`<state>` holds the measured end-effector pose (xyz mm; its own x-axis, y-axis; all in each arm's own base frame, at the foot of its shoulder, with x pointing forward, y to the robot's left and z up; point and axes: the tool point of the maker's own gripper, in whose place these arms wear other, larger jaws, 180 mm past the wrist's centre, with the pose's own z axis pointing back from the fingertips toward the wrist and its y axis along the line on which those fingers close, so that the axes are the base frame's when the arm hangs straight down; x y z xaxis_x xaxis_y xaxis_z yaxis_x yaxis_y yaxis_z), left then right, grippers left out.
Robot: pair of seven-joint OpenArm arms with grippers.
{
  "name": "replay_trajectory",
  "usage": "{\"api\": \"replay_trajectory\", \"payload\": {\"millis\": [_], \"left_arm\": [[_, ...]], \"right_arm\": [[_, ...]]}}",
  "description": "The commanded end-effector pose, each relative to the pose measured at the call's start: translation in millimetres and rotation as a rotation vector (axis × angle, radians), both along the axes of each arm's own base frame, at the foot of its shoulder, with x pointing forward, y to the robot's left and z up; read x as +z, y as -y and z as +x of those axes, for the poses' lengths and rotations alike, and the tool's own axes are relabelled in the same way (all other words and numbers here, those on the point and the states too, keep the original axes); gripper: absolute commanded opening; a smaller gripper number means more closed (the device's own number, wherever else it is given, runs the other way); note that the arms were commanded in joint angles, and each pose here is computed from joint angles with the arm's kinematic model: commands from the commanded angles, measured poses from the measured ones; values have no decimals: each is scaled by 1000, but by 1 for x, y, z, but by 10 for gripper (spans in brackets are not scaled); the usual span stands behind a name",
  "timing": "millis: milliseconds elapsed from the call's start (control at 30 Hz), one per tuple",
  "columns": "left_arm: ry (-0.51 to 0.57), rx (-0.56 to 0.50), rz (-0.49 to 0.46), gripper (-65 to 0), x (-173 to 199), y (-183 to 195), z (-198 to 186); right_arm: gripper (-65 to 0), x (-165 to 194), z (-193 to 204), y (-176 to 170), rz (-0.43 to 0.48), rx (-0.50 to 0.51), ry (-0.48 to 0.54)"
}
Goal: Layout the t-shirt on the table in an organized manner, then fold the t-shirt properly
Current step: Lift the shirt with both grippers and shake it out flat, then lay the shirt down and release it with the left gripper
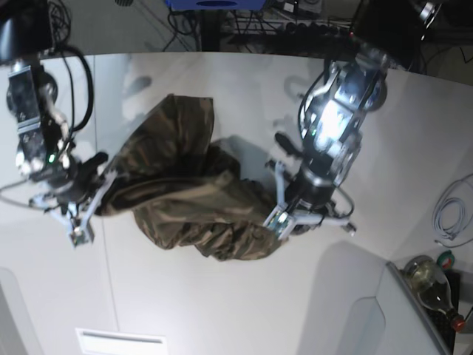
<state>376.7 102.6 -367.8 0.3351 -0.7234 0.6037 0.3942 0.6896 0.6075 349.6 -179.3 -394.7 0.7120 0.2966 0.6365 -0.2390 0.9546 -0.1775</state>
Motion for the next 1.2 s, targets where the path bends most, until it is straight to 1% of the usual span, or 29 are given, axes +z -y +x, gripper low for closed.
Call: {"api": "replay_trajectory", "payload": {"millis": [0,67,100,133,200,233,300,367,400,433,467,533,600,667,700,733,767,833,867,933,1000,1067,1100,1167], "left_arm": [[34,21,-3,-650,16,9,31],[45,51,-9,-650,32,24,79],[58,70,-20,-650,45,29,102],[79,84,-32,-650,63,34,124],[148,107,-83,-650,109,43,155],[205,119,-125,-650,142,45,167],[337,130,-216,-650,207,48,176],[463,139,-291,-650,260,41,170],[521,141,-321,-650,282,37,161],[543,153,-342,-650,290,32,151],[553,163,-352,-650,294,29,140],[550,187,-335,-650,284,12,113],[529,198,-302,-650,260,-2,84],[463,206,-256,-650,221,-16,55],[407,210,-218,-650,195,-24,39],[346,214,-178,-650,167,-33,25],[285,218,-144,-650,142,-40,11],[167,222,-108,-650,98,-46,-18],[103,225,-99,-650,75,-47,-36],[3,227,-93,-650,42,-45,-67],[-75,194,-93,-650,20,-31,-92],[-147,155,-91,-650,1,-16,-117],[-180,138,-93,-650,-7,-9,-129],[-234,109,-97,-650,-19,3,-149]], "right_arm": [[-648,27,37,16,-35,-4,85],[-648,55,85,28,-45,10,153],[-648,78,110,35,-49,11,204],[-648,101,130,44,-60,9,254],[-648,151,157,54,-73,19,374],[-648,182,167,56,-80,30,455],[-648,250,174,51,-103,71,638],[-648,302,163,40,-135,120,782],[-648,321,156,34,-149,142,833],[-648,335,149,37,-159,136,866],[-648,340,141,44,-162,123,884],[-648,328,121,53,-157,97,884],[-648,304,98,55,-155,94,854],[-648,256,72,57,-153,95,755],[-648,226,55,56,-145,95,687],[-648,192,38,52,-120,93,609],[-648,165,25,49,-95,84,546],[-648,109,-2,43,-36,51,411],[-648,76,-16,44,-12,24,329],[-648,24,-38,48,2,-25,210],[-648,-11,-52,53,-18,-44,150],[-648,-39,-63,56,-54,-48,105],[-648,-47,-67,59,-79,-50,90],[-648,-48,-72,74,-119,-98,88]]}}
